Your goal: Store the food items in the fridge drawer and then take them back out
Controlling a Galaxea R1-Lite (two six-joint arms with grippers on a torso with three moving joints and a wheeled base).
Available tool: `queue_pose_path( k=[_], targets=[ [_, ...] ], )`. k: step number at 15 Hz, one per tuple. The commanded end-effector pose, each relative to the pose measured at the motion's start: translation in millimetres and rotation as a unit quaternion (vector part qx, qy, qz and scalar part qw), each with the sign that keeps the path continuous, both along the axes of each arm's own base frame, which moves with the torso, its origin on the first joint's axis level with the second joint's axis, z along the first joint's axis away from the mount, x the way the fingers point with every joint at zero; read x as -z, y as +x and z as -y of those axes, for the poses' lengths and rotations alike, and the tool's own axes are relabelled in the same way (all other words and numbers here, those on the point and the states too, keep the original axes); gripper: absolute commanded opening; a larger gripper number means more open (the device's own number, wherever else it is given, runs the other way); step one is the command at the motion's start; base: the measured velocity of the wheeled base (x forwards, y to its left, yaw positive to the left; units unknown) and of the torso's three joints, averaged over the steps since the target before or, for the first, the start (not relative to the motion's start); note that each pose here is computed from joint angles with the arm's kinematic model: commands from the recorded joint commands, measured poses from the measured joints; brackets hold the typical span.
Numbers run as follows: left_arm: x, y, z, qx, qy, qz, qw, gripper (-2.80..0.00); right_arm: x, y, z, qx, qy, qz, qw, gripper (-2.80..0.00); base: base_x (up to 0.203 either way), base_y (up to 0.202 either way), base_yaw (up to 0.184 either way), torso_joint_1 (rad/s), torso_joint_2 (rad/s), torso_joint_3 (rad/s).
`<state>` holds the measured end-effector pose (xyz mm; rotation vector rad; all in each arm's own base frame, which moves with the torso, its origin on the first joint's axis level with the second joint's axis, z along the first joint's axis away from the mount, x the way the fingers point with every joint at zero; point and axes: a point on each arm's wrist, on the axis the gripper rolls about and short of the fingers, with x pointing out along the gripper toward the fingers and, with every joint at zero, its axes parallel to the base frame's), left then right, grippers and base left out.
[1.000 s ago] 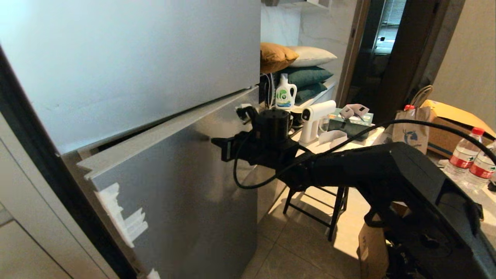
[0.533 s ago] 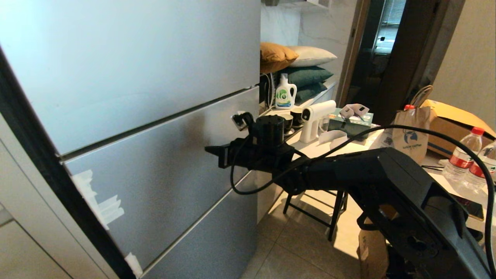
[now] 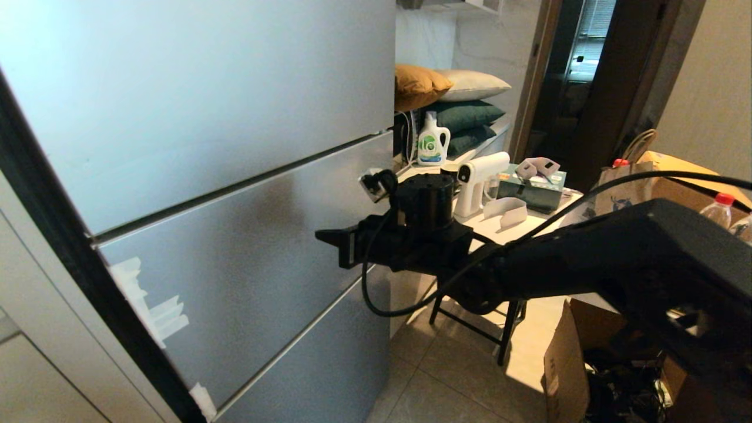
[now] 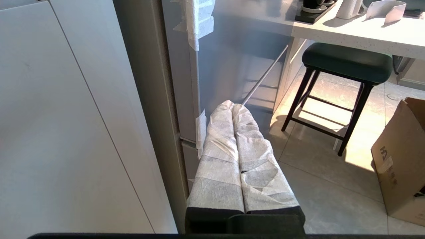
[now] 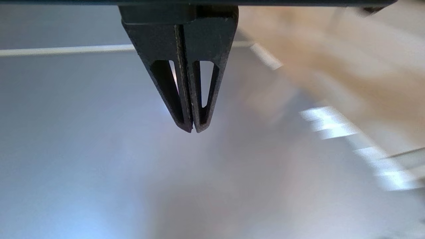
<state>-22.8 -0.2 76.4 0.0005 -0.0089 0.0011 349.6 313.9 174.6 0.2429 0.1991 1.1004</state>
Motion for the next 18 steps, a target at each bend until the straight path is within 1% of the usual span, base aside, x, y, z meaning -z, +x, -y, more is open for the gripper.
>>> queue_pose_path(
  k=[1, 2, 4, 5, 6, 7, 8, 9, 10, 11, 13, 14, 15, 16, 17, 18],
  targets=[
    [1.1, 0.2, 0.0, 0.0, 0.0, -0.001, 1.0, -2.8, -58.8, -44.2, 33.8, -0.005, 0.027, 0.032, 0.999, -2.8, 0.0, 0.0, 0.0, 0.0, 0.0, 0.0],
    [1.0, 0.2, 0.0, 0.0, 0.0, -0.001, 1.0, -2.8, -76.9, -67.8, 52.7, -0.005, 0.032, 0.039, 0.999, -2.8, 0.0, 0.0, 0.0, 0.0, 0.0, 0.0],
    [1.3, 0.3, 0.0, 0.0, 0.0, -0.002, 1.0, -2.8, -108.0, -123.0, 100.9, 0.009, 0.036, 0.055, 0.998, -2.8, 0.0, 0.0, 0.0, 0.0, 0.0, 0.0],
    [1.3, 0.3, 0.0, 0.0, 0.0, -0.002, 1.0, -2.8, -117.6, -151.0, 128.1, 0.028, 0.036, 0.063, 0.997, -2.8, 0.0, 0.0, 0.0, 0.0, 0.0, 0.0],
    [1.1, 0.2, 0.0, 0.0, 0.001, -0.001, 1.0, -2.8, -121.5, -177.8, 157.9, 0.057, 0.031, 0.073, 0.995, -2.8, 0.0, 0.0, 0.0, 0.0, 0.0, 0.0],
    [1.2, 0.3, 0.0, 0.0, 0.0, -0.002, 1.0, -2.8, -116.7, -202.3, 191.0, 0.099, 0.018, 0.083, 0.991, -2.8, 0.0, 0.0, 0.0, 0.0, 0.0, 0.0],
    [1.2, 0.3, 0.0, 0.0, 0.0, -0.002, 1.0, -2.8, -103.6, -222.7, 223.4, 0.153, 0.001, 0.088, 0.984, -2.8, 0.0, 0.0, 0.0, 0.0, 0.0, 0.0],
    [0.9, 0.2, 0.0, 0.0, 0.0, -0.001, 1.0, -2.8, -85.7, -241.1, 249.5, 0.206, -0.017, 0.089, 0.974, -2.8, 0.0, 0.0, 0.0, 0.0, 0.0, 0.0],
    [1.2, 0.3, 0.0, 0.0, 0.001, -0.002, 1.0, -2.8, -63.3, -262.9, 272.3, 0.26, -0.033, 0.089, 0.961, -2.8, 0.0, 0.0, 0.0, 0.0, 0.0, 0.0],
    [0.8, 0.2, 0.0, 0.0, 0.0, -0.001, 1.0, -2.8, -39.4, -284.6, 288.0, 0.304, -0.046, 0.091, 0.947, -2.8, 0.0, 0.0, 0.0, 0.0, 0.0, 0.0],
    [1.3, 0.2, 0.0, 0.0, 0.0, -0.001, 1.0, -2.8, 10.6, -319.9, 304.5, 0.368, -0.076, 0.101, 0.921, -2.8, 0.0, 0.0, 0.0, 0.0, 0.0, 0.0],
    [1.3, 0.3, 0.0, 0.0, 0.001, -0.002, 1.0, -2.8, 31.5, -333.2, 308.1, 0.39, -0.092, 0.112, 0.909, -2.8, 0.0, 0.0, 0.0, 0.0, 0.0, 0.0],
    [1.2, 0.3, 0.0, 0.0, 0.0, -0.002, 1.0, -2.8, 48.5, -344.0, 310.1, 0.408, -0.107, 0.114, 0.9, -2.8, 0.0, 0.0, 0.0, 0.0, 0.0, 0.0],
    [1.2, 0.3, 0.0, 0.0, 0.0, -0.002, 1.0, -2.8, 63.0, -352.6, 311.3, 0.427, -0.121, 0.114, 0.889, -2.8, 0.0, 0.0, 0.0, 0.0, 0.0, 0.0],
    [1.3, 0.3, 0.0, 0.0, 0.0, -0.002, 1.0, -2.8, 72.8, -359.5, 311.7, 0.442, -0.127, 0.119, 0.88, -2.8, 0.0, 0.0, 0.0, 0.0, 0.0, 0.0],
    [1.2, 0.3, 0.0, 0.0, 0.0, -0.002, 1.0, -2.8, 79.4, -366.2, 312.1, 0.455, -0.122, 0.133, 0.872, -2.8, 0.0, 0.0, 0.0, 0.0, 0.0, 0.0]
  ],
)
